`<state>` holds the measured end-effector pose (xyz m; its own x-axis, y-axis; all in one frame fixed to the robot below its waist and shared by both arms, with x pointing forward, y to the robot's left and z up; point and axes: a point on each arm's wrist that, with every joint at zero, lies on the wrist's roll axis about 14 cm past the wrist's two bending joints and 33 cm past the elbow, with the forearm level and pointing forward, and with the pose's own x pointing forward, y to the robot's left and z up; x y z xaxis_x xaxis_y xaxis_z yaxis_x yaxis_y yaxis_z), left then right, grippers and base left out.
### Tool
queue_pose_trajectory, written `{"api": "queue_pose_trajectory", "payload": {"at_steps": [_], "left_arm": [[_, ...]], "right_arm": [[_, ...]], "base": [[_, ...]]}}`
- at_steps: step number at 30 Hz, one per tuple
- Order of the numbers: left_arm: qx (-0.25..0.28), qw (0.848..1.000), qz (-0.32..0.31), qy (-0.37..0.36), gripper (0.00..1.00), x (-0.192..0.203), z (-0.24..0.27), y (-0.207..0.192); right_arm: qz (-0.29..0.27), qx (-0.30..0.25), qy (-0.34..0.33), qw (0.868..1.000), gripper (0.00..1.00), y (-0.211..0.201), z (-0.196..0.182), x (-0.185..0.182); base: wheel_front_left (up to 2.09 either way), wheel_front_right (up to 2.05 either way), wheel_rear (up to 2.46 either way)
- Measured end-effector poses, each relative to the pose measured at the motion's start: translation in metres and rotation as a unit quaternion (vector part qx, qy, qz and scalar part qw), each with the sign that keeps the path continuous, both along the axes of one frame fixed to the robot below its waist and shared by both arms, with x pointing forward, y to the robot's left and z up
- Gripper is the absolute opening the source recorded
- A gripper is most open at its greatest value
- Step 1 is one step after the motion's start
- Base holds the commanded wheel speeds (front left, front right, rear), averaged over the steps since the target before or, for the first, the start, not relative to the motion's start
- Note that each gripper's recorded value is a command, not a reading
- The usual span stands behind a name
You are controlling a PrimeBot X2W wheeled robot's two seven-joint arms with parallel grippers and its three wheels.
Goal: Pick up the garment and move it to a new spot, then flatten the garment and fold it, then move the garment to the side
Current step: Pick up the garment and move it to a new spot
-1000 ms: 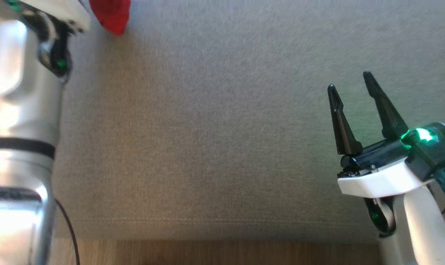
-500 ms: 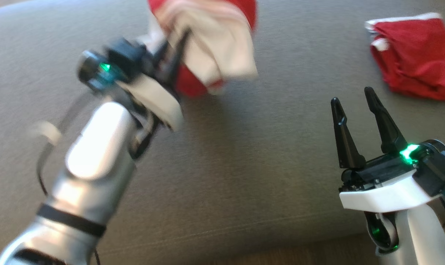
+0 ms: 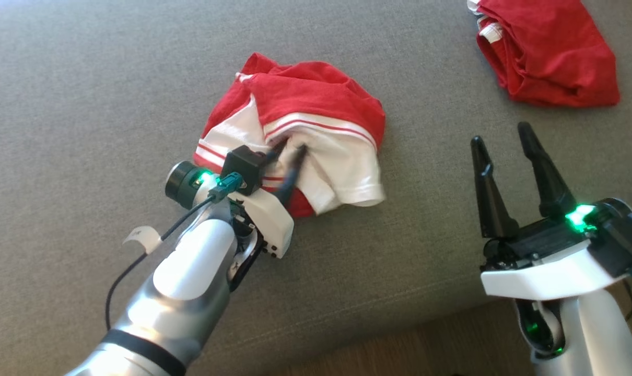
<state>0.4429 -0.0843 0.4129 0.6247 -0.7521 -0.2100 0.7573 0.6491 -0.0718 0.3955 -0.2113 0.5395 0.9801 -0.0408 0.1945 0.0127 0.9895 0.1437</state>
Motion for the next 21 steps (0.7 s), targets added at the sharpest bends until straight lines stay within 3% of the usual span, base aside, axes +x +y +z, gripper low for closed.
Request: {"api": "queue_pose_trajectory", "payload": {"at_steps": [6, 12, 16, 19, 21], "left_arm": [[-0.035, 0.998, 0.056, -0.022, 1.00, 0.010, 0.034, 0.011], [-0.093, 0.984, 0.143, -0.048, 1.00, -0.006, 0.074, 0.049], [-0.108, 0.967, 0.224, -0.054, 1.00, -0.029, 0.080, 0.096], [-0.124, 0.943, 0.299, -0.074, 1.00, -0.055, 0.095, 0.144], [-0.118, 0.935, 0.322, -0.089, 1.00, -0.073, 0.099, 0.161]], "right_arm": [[0.023, 0.005, 0.000, 1.000, 1.00, 0.016, 0.000, -0.002], [0.052, 0.008, 0.030, 0.998, 1.00, 0.037, -0.019, -0.015], [0.078, 0.006, 0.033, 0.996, 1.00, 0.054, -0.021, -0.020], [0.092, 0.001, 0.035, 0.995, 1.00, 0.063, -0.022, -0.026], [0.096, -0.002, 0.035, 0.995, 1.00, 0.065, -0.022, -0.030]], "base": [[0.00, 0.00, 0.00], [0.00, 0.00, 0.00], [0.00, 0.00, 0.00], [0.00, 0.00, 0.00], [0.00, 0.00, 0.00]]}}
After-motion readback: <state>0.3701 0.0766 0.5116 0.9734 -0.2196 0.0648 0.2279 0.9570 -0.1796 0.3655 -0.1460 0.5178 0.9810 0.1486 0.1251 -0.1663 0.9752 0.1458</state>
